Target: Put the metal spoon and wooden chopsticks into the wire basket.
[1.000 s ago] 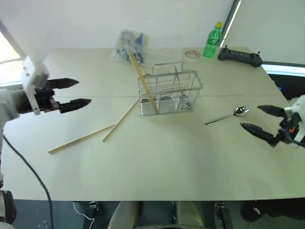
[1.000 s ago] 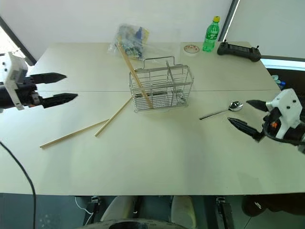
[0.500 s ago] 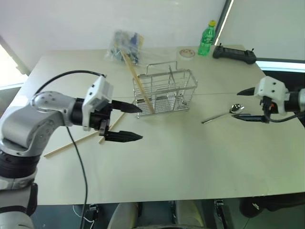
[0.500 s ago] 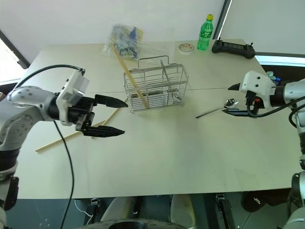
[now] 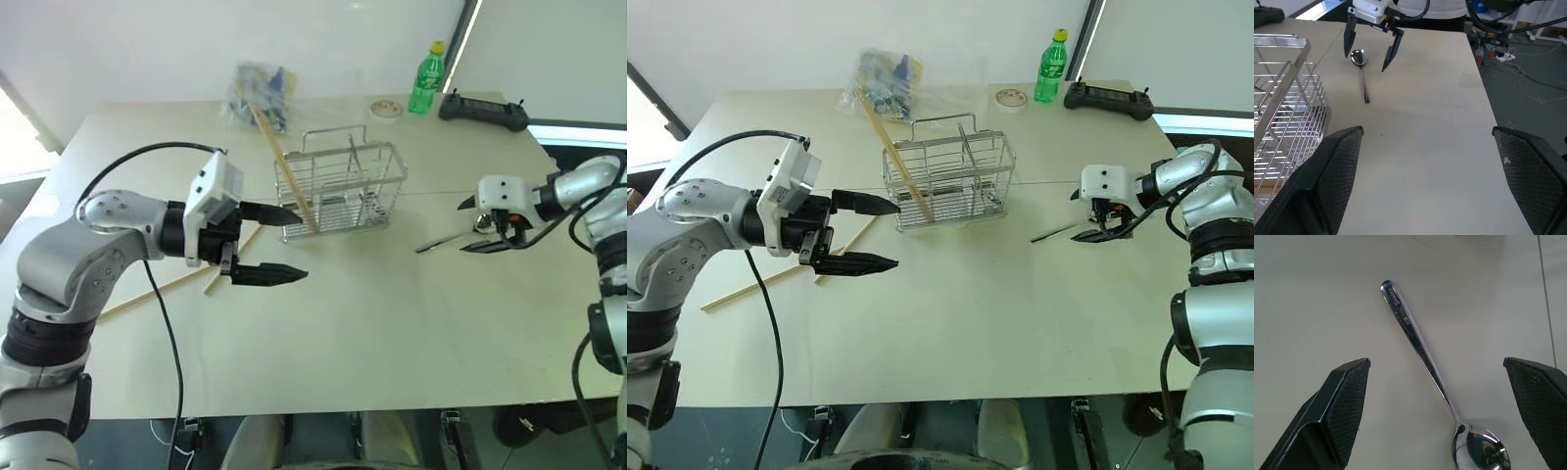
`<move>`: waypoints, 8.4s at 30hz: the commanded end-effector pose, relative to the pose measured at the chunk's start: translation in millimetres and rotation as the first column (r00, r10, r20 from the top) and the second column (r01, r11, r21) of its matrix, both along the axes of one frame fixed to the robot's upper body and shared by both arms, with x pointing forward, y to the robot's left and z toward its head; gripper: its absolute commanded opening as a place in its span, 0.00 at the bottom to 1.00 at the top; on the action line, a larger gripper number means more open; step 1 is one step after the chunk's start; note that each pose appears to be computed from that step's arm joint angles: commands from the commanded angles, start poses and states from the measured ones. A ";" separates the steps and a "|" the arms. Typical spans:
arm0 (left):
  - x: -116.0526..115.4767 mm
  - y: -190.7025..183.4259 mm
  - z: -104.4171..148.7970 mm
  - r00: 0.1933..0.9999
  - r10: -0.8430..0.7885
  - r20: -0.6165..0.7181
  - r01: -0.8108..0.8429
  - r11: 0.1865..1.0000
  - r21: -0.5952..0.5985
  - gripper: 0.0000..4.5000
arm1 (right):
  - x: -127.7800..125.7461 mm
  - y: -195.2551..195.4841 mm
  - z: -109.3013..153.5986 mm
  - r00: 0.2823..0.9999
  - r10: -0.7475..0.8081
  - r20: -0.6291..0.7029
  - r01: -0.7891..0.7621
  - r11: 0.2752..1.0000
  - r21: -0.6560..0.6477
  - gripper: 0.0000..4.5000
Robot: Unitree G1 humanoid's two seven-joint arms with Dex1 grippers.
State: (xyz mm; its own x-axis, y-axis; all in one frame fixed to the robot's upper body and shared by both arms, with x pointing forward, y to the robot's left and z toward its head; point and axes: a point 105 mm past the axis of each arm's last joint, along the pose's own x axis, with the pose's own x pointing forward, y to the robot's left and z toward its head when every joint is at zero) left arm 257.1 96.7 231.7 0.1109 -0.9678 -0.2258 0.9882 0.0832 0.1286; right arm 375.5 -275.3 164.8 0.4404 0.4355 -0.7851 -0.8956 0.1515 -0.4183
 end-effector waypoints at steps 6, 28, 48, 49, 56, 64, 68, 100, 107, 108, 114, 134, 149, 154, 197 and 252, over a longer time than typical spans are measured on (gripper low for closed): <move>-10.1 -0.4 11.7 0.999 0.011 0.046 -0.011 1.000 -0.015 0.99 | 13.5 -10.1 -0.4 0.994 -0.102 0.037 0.105 0.990 -0.091 1.00; -5.4 5.0 16.1 0.998 0.028 0.062 -0.027 1.000 -0.008 1.00 | 32.9 -5.6 -15.9 0.968 -0.202 0.152 0.215 0.974 -0.073 0.80; -0.5 7.3 21.1 0.996 0.042 0.081 -0.041 0.999 -0.013 1.00 | 34.8 4.2 -16.8 0.975 -0.167 0.145 0.179 0.981 -0.073 0.14; -0.4 7.4 21.3 0.996 0.042 0.082 -0.042 0.999 -0.012 1.00 | 36.1 5.2 -16.2 0.974 -0.167 0.155 0.180 0.981 -0.074 0.21; -1.1 7.7 23.8 0.995 0.056 0.087 -0.054 0.998 -0.019 1.00 | 43.0 8.8 -21.7 0.963 -0.167 0.209 0.193 0.975 -0.108 0.64; 0.7 10.6 27.6 0.993 0.080 0.093 -0.078 0.997 -0.024 1.00 | 41.9 7.5 -26.4 0.964 -0.187 0.189 0.209 0.972 -0.106 0.64; 2.0 9.9 29.4 0.992 0.083 0.098 -0.080 0.996 -0.028 1.00 | 39.7 6.6 -27.7 0.968 -0.185 0.169 0.205 0.973 -0.107 0.64; 24.9 11.1 46.2 0.985 0.085 0.148 -0.076 0.995 -0.062 1.00 | 5.6 2.0 11.9 0.979 0.015 0.204 -0.030 0.997 0.067 0.02; 30.2 11.7 51.4 0.983 0.073 0.167 -0.062 0.996 -0.072 1.00 | -6.9 19.6 61.0 0.947 -0.010 0.322 -0.091 0.951 0.297 0.02; 30.9 12.6 52.6 0.982 0.078 0.171 -0.066 0.995 -0.076 1.00 | -6.1 26.7 74.8 0.934 -0.033 0.356 -0.101 0.932 0.349 0.02; 36.3 19.7 58.1 0.972 0.125 0.198 -0.107 0.989 -0.099 1.00 | -4.6 68.7 146.1 0.870 -0.214 0.444 -0.155 0.738 0.657 0.02; 39.0 30.9 68.8 0.951 0.201 0.236 -0.175 0.977 -0.124 1.00 | 22.0 168.4 158.6 0.918 -0.362 0.165 -0.070 0.261 0.963 0.02; 40.9 32.5 72.4 0.945 0.215 0.245 -0.189 0.974 -0.124 1.00 | 18.4 164.4 91.9 0.904 -0.427 0.008 0.105 0.241 0.965 0.02; 43.8 30.4 72.8 0.947 0.203 0.247 -0.177 0.976 -0.124 1.00 | 17.8 158.7 93.5 0.893 -0.450 -0.005 0.119 0.225 0.967 0.43; 102.6 158.6 -63.5 0.950 0.309 0.054 -0.287 0.788 0.545 1.00 | -144.0 127.7 48.9 0.993 -0.113 -0.029 0.095 0.644 0.759 0.77; 171.4 165.9 107.5 0.580 0.814 -0.035 -0.727 0.498 -0.473 0.01 | -157.6 121.3 48.1 0.989 -0.126 -0.079 0.140 0.609 0.781 0.79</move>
State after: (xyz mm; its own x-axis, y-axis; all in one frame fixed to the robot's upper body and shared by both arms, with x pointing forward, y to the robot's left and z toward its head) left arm 435.9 262.7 285.5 0.8762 -0.4794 0.0491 0.4749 0.8762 0.0819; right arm 218.7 -154.7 203.4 0.5372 0.8180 -0.2057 -0.8392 0.5428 -0.0332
